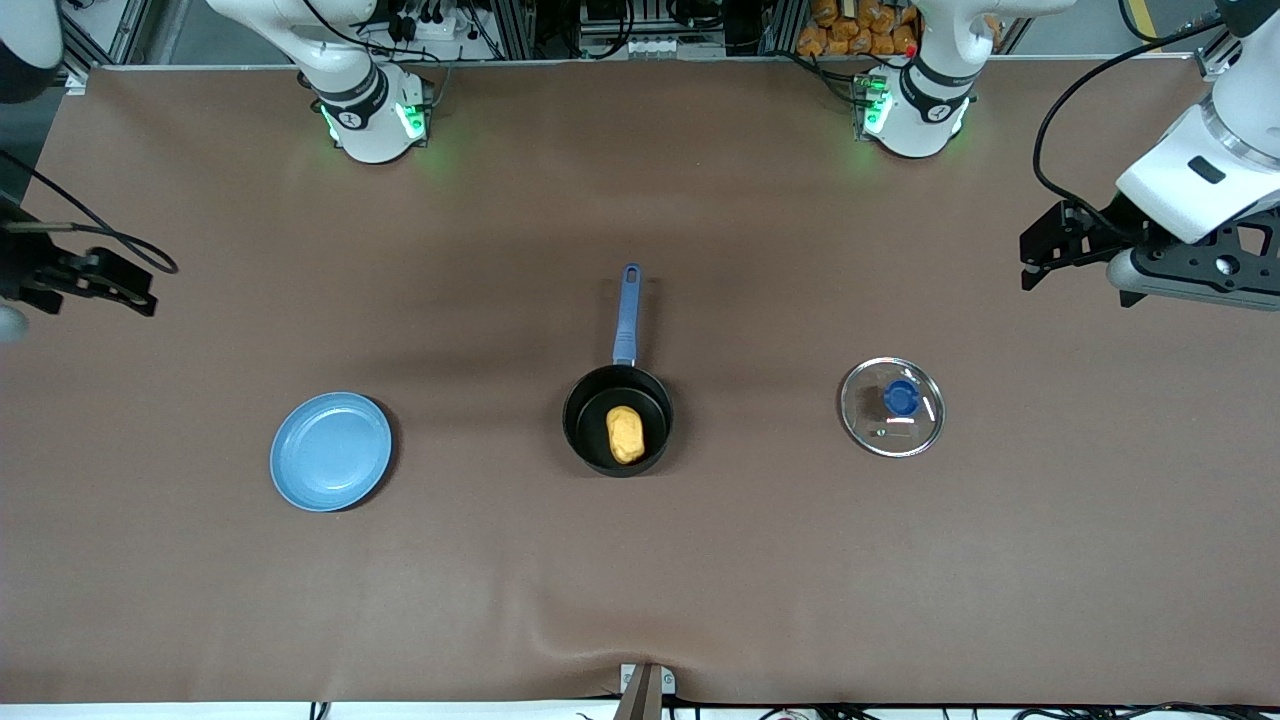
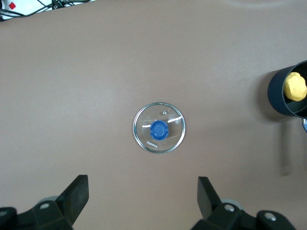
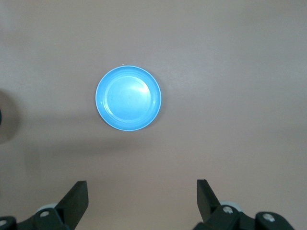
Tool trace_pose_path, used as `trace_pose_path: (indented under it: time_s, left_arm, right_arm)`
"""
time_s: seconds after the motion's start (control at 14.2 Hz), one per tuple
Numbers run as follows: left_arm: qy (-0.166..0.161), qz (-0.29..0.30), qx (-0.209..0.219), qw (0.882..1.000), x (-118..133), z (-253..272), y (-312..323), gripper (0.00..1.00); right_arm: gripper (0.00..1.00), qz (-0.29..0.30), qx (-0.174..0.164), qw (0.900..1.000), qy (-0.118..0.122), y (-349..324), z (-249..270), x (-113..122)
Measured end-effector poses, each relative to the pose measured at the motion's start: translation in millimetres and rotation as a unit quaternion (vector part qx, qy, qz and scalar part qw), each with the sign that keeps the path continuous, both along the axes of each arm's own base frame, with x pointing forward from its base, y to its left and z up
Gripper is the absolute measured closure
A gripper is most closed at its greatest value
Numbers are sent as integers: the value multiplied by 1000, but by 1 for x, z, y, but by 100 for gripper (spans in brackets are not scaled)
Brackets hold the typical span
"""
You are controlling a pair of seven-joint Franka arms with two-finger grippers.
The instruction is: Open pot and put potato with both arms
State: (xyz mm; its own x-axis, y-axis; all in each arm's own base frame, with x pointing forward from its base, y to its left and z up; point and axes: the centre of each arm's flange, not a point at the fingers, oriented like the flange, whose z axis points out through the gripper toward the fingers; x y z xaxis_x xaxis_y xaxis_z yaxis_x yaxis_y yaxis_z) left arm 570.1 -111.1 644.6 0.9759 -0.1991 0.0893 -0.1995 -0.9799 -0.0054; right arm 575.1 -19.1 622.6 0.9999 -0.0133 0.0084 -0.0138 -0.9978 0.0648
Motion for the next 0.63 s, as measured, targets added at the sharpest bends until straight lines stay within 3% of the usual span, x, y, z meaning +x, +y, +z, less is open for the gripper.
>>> trace_pose_path:
  time_s: [0.63]
  left_arm:
    - [1, 1, 0, 1000, 0, -1, 1, 0]
  right_arm:
    - [0, 19, 21, 1000, -12, -16, 15, -36]
